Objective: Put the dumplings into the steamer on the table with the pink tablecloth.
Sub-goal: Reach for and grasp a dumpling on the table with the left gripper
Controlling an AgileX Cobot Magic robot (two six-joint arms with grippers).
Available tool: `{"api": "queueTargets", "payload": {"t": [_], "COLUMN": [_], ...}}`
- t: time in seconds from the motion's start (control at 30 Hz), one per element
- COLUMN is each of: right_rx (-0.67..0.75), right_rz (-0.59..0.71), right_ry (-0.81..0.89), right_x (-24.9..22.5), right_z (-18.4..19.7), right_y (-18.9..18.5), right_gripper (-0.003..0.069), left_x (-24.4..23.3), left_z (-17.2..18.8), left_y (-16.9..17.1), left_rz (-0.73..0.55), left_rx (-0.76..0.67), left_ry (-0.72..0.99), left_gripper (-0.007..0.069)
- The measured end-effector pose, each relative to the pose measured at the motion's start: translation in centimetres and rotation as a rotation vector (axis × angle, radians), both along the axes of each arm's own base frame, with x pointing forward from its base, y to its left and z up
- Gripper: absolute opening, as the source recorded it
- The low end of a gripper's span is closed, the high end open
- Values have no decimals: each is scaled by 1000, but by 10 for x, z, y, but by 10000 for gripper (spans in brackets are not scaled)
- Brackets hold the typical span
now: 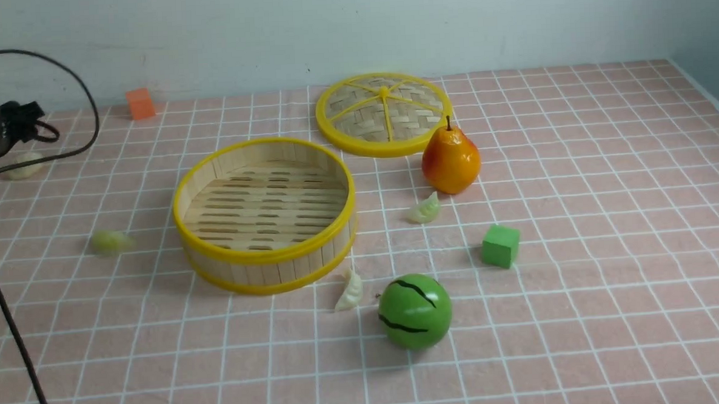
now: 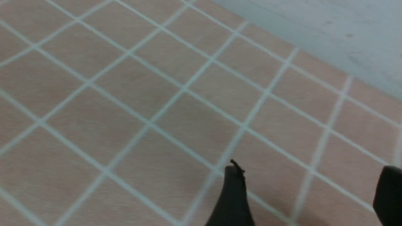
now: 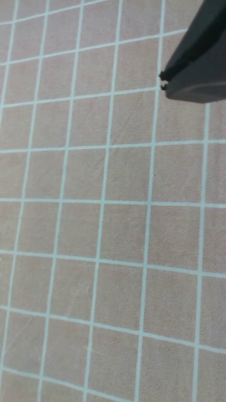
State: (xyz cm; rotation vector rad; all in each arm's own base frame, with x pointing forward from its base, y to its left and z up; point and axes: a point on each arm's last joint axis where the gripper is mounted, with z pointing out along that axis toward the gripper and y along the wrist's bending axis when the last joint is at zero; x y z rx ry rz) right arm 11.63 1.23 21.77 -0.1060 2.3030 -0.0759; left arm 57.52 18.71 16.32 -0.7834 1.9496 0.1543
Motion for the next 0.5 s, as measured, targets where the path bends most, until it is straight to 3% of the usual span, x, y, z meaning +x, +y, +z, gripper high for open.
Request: {"api": "queueTargets", "payload": {"t": [0.13,0.33,0.5], "right_rx": [-56,-70,-69], "right_rz": [33,37,39], "right_ry": [4,51,48], "right_x": [5,10,10], "right_z": [-4,-10,-10], "right_y": [0,2,2], "right_gripper": [0,0,0], "left_x": [-3,1,1], "left_z": [-19,-21,-21], "left_y": [8,-6,-8], "left_rz": [-46,-185,-215], "left_rx": [28,30,27], "left_ry": [88,111,129], "left_gripper": [475,356,242]}}
